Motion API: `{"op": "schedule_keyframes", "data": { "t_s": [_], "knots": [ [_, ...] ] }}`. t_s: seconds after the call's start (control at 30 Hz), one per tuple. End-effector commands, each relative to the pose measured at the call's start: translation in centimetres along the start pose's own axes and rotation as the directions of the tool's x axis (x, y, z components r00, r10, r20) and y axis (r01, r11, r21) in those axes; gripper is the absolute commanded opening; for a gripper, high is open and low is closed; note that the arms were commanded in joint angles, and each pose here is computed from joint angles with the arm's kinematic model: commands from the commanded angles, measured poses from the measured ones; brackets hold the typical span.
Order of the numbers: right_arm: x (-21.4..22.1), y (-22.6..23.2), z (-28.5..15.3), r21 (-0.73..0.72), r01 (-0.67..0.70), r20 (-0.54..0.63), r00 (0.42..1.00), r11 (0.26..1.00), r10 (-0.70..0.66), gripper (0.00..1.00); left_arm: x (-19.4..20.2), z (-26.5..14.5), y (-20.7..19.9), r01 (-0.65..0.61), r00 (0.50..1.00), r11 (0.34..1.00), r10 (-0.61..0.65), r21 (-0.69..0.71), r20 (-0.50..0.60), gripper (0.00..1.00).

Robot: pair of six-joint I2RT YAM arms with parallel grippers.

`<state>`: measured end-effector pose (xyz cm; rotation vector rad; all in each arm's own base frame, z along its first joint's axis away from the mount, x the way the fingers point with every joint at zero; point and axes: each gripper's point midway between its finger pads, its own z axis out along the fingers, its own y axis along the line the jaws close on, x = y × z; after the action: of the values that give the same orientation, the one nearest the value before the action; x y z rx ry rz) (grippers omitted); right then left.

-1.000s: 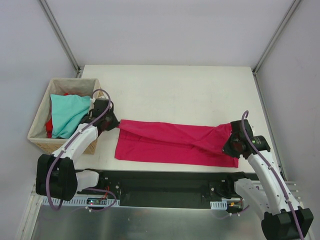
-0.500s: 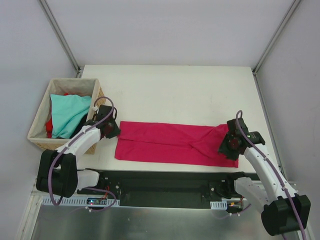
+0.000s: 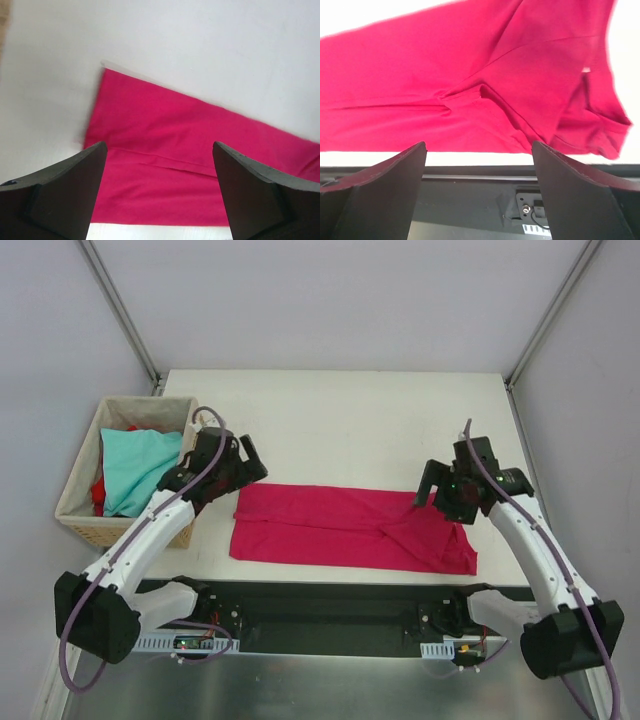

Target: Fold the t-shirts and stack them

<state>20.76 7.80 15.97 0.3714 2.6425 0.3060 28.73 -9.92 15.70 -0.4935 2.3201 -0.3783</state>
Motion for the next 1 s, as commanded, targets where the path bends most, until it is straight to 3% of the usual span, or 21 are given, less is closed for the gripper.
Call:
{"op": "schedule_keyframes", "data": {
  "t_s": [0.0, 0.17, 0.37, 0.53, 0.67, 0.83, 0.87, 0.93, 0.97],
  "knots": [
    [1.3, 1.6, 3.9, -0.072, 0.052, -0.100, 0.993, 0.996, -0.059, 0.86, 3.1, 1.0, -2.6, -0.020, 0.994, 1.000, 0.021, 0.007, -0.109, 0.86],
    [2.4, 1.5, 7.5, -0.027, 0.139, -0.177, 0.974, 0.990, -0.142, 0.79, 5.9, 3.0, -3.2, 0.004, 0.980, 1.000, -0.006, -0.011, -0.201, 0.86],
    [2.7, 1.5, 9.9, -0.011, 0.173, -0.224, 0.959, 0.985, -0.171, 0.76, 6.4, 3.3, -2.6, -0.005, 0.979, 1.000, 0.000, -0.023, -0.204, 0.86],
    [3.5, 2.0, 11.2, -0.037, 0.187, -0.258, 0.947, 0.982, -0.190, 0.65, 6.6, 3.5, -2.1, -0.006, 0.979, 0.999, -0.002, -0.039, -0.203, 0.86],
    [3.9, 2.1, 11.6, -0.038, 0.191, -0.274, 0.942, 0.981, -0.194, 0.44, 6.8, 3.6, -2.0, -0.006, 0.978, 0.999, -0.003, -0.044, -0.209, 0.87],
    [4.5, 2.4, 11.9, -0.049, 0.192, -0.288, 0.937, 0.980, -0.198, 0.32, 6.7, 3.7, -1.8, -0.014, 0.979, 0.999, 0.004, -0.051, -0.204, 0.87],
    [4.6, 2.4, 11.9, -0.049, 0.191, -0.293, 0.936, 0.980, -0.197, 0.23, 6.7, 3.7, -1.9, -0.015, 0.979, 0.999, 0.005, -0.049, -0.202, 0.87],
    [5.1, 2.4, 11.8, -0.048, 0.193, -0.304, 0.932, 0.980, -0.198, 0.16, 6.6, 3.7, -1.9, -0.020, 0.979, 0.999, 0.010, -0.049, -0.201, 0.87],
    [5.2, 2.4, 11.8, -0.048, 0.190, -0.305, 0.932, 0.981, -0.195, 0.06, 6.5, 3.6, -2.0, -0.019, 0.980, 0.999, 0.009, -0.046, -0.198, 0.87]
  ]
}}
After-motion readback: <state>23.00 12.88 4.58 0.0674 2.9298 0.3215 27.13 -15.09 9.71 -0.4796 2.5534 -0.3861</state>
